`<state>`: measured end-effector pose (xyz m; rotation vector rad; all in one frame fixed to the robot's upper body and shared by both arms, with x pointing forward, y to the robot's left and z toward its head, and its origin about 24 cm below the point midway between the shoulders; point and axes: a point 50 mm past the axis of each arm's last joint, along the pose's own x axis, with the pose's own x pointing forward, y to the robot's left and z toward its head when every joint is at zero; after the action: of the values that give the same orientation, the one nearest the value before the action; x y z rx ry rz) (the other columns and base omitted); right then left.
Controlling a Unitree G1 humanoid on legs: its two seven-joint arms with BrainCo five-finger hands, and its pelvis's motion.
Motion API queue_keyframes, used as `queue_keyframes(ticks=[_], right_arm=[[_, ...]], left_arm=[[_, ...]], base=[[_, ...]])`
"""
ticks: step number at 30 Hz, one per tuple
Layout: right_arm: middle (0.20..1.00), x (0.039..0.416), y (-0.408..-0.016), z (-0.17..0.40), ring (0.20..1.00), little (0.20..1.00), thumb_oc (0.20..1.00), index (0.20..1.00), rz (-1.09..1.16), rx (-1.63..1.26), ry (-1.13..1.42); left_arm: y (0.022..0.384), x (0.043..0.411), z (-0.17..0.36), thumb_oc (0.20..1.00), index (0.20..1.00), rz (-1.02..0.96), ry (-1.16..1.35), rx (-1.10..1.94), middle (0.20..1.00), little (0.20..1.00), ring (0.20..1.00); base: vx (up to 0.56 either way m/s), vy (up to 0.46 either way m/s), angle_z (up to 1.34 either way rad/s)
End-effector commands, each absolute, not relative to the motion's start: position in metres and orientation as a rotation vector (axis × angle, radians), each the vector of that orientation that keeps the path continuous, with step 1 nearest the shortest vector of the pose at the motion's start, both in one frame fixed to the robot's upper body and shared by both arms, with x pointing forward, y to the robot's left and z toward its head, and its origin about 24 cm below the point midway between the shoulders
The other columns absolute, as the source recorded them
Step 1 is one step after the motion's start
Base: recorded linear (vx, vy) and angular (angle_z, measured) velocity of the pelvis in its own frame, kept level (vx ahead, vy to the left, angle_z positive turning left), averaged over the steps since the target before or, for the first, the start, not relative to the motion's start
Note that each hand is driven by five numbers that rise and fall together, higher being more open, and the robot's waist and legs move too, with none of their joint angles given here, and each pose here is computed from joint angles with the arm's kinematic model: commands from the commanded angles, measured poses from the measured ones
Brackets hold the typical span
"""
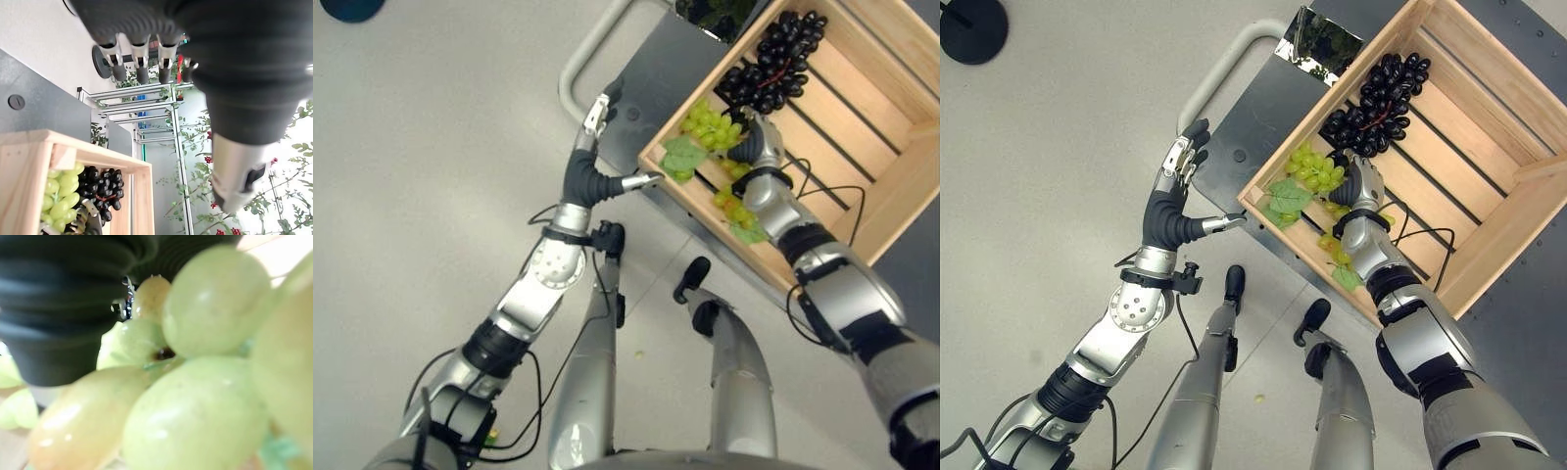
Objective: Pick up the fruits from the basket on one side to the basket on the other side
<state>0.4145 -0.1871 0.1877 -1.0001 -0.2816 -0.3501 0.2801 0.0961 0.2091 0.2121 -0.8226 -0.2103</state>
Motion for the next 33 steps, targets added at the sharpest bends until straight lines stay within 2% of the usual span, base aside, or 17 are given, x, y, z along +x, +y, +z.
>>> queue_keyframes(ticks=[1,13,19,33], right_arm=[[1.0,0.4,-0.218,0.109,1.0,1.0,1.0,1.0,-0.212,-1.275,0.116],[1.0,0.387,-0.183,0.064,1.0,1.0,1.0,1.0,0.003,-1.377,0.15],[1.0,0.39,-0.158,0.069,1.0,1.0,1.0,1.0,0.143,-1.454,0.069],[1.0,0.39,-0.141,0.068,1.0,1.0,1.0,1.0,0.195,-1.39,0.073]], left_arm=[[0.085,0.261,0.239,1.0,1.0,-0.248,-1.008,0.179,1.0,1.0,1.0],[0.083,0.264,0.243,1.0,1.0,-0.24,-1.025,0.178,1.0,1.0,1.0],[0.079,0.264,0.244,1.0,1.0,-0.277,-1.03,0.204,1.0,1.0,1.0],[0.073,0.264,0.252,1.0,1.0,-0.323,-1.049,0.203,1.0,1.0,1.0]], base=[[0.01,0.012,0.04],[0.0,0.001,0.0],[0.0,-0.017,0.0],[-0.01,-0.032,0.09]])
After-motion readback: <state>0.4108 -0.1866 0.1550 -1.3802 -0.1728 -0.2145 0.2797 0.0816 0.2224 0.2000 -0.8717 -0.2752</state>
